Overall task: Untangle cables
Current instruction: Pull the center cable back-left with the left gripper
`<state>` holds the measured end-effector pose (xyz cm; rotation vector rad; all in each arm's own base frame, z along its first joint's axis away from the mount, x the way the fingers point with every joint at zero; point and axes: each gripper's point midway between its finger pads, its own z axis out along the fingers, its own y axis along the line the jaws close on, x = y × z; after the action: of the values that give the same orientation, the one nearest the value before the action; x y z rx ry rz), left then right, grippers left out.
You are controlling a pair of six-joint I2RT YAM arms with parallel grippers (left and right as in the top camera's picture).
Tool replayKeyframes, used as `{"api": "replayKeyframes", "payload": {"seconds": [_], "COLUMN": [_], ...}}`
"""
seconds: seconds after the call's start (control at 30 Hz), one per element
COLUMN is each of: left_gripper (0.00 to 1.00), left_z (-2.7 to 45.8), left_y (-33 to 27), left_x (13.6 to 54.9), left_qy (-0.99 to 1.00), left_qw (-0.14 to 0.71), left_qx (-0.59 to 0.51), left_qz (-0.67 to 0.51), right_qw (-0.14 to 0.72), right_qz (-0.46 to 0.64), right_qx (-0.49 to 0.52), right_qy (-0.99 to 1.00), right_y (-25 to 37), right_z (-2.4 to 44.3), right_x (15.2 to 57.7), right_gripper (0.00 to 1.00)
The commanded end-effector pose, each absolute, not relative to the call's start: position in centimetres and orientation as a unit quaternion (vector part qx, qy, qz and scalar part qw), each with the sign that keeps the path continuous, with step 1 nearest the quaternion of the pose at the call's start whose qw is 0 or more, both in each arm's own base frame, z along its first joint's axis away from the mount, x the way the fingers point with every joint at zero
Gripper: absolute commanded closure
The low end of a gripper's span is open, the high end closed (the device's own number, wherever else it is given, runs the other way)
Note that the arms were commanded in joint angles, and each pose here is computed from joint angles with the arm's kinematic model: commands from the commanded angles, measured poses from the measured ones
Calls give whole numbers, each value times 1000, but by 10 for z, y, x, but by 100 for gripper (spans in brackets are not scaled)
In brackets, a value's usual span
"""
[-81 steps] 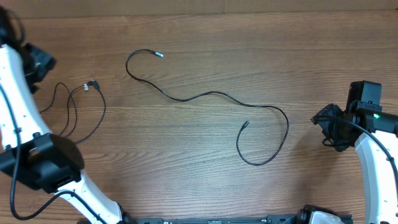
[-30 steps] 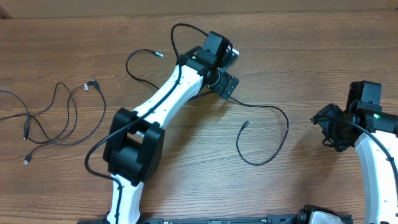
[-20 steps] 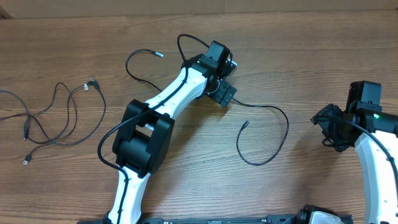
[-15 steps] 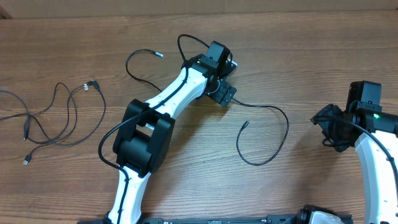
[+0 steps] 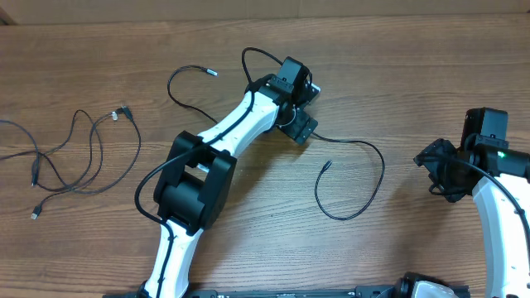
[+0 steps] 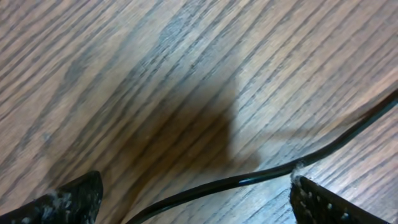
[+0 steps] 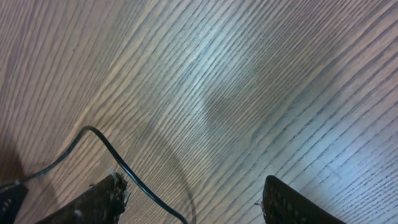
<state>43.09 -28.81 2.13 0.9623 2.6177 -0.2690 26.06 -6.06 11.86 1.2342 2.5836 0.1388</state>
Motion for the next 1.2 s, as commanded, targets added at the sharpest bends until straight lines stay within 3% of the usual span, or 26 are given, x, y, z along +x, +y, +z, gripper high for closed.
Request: {"api": "replayKeyframes", "payload": {"seconds": [0.0, 0.53, 0.7, 0.77, 0.9, 1.07, 1.17], "left_gripper": [4, 9, 16, 23, 48, 71, 95], "left_z": [12, -15, -14, -15, -15, -5, 10], "left_y": [-293, -288, -289, -288, -285, -285, -286], "left_x": [426, 417, 414, 413, 410, 410, 415], "left_qy": [915, 922, 921, 922, 923, 923, 921], "left_qw": [161, 130, 128, 124, 116, 121, 138], "left_qx": [357, 354, 356, 356, 356, 356, 354], "left_qz": [-98, -90, -89, -88, -87, -87, -89], "right_qw": [154, 152, 155, 156, 156, 156, 156], "right_qz": [50, 50, 50, 50, 50, 50, 50], "right_qx": [425, 425, 425, 425, 425, 425, 425], "right_qy": [890, 891, 890, 890, 890, 890, 890], "right_y": [-63, -63, -63, -63, -63, -63, -63], "right_z": [129, 128, 129, 129, 129, 129, 129], "right_x": [265, 264, 266, 266, 266, 266, 266], "right_gripper": [32, 31, 31, 31, 32, 32, 32]}}
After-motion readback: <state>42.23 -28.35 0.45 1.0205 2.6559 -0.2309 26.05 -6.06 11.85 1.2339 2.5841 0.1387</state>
